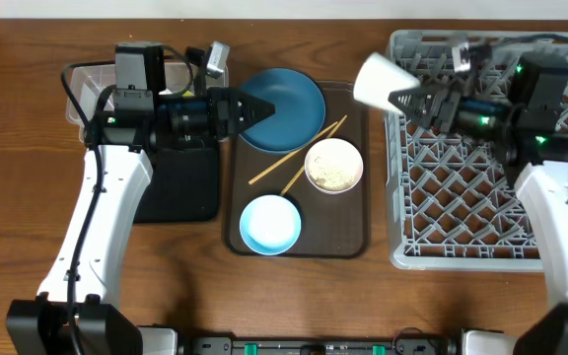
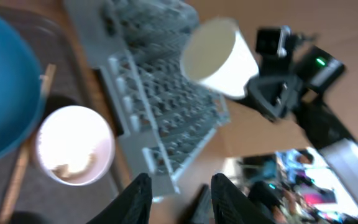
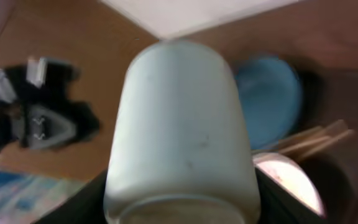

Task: Sort waste into correct bins and load items into the dishwasher rack
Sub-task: 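Carry the white cup with the right gripper and place it in the rack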

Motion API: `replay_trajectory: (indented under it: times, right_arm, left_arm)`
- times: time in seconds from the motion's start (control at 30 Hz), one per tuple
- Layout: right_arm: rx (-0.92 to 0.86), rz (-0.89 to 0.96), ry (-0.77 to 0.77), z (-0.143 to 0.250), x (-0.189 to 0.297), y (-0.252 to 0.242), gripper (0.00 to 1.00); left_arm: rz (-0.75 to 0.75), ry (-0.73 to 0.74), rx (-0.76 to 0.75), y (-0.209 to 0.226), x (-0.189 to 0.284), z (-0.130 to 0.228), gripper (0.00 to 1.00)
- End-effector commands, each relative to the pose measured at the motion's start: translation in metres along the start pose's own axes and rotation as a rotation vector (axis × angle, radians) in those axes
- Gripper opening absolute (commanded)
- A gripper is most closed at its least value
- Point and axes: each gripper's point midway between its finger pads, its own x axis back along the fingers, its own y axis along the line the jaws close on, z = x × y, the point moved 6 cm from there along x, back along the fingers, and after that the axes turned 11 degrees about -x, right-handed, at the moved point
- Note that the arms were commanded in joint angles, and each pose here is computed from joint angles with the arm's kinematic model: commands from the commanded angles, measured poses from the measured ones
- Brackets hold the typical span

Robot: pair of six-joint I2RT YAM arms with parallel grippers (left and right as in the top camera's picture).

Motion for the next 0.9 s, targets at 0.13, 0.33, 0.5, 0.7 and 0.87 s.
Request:
replay_trajectory:
  times: [0.13, 0.33, 0.5, 0.7, 0.87]
  right_arm:
    - [0.095, 0.471, -0.136, 0.0, 0.054, 0.023, 0.47]
    - [0.087, 0.792, -0.125, 0.015, 0.093, 0.059, 0.47]
    - [0.0, 0.976, -0.068, 0.035, 0.107, 0.049, 0.47]
    - [-0.144, 1.11, 0.101, 0.051, 0.111, 0.018, 0.48]
    - [-0.204, 1.132, 0.183, 0.049, 0.1, -0.001, 0.47]
  left_arm:
    - [-0.223, -0.005, -0.027, 0.024, 0.003, 0.002, 0.35]
    - [-0.51, 0.031, 0.048, 0.055, 0.015, 0.016, 0.35]
    - [-0.62, 0.054, 0.077, 0.066, 0.022, 0.023, 0.39]
    - [-0.658, 0.071, 0.079, 0.07, 0.024, 0.027, 0.41]
    - [-0.658, 0.071, 0.079, 0.07, 0.024, 0.027, 0.42]
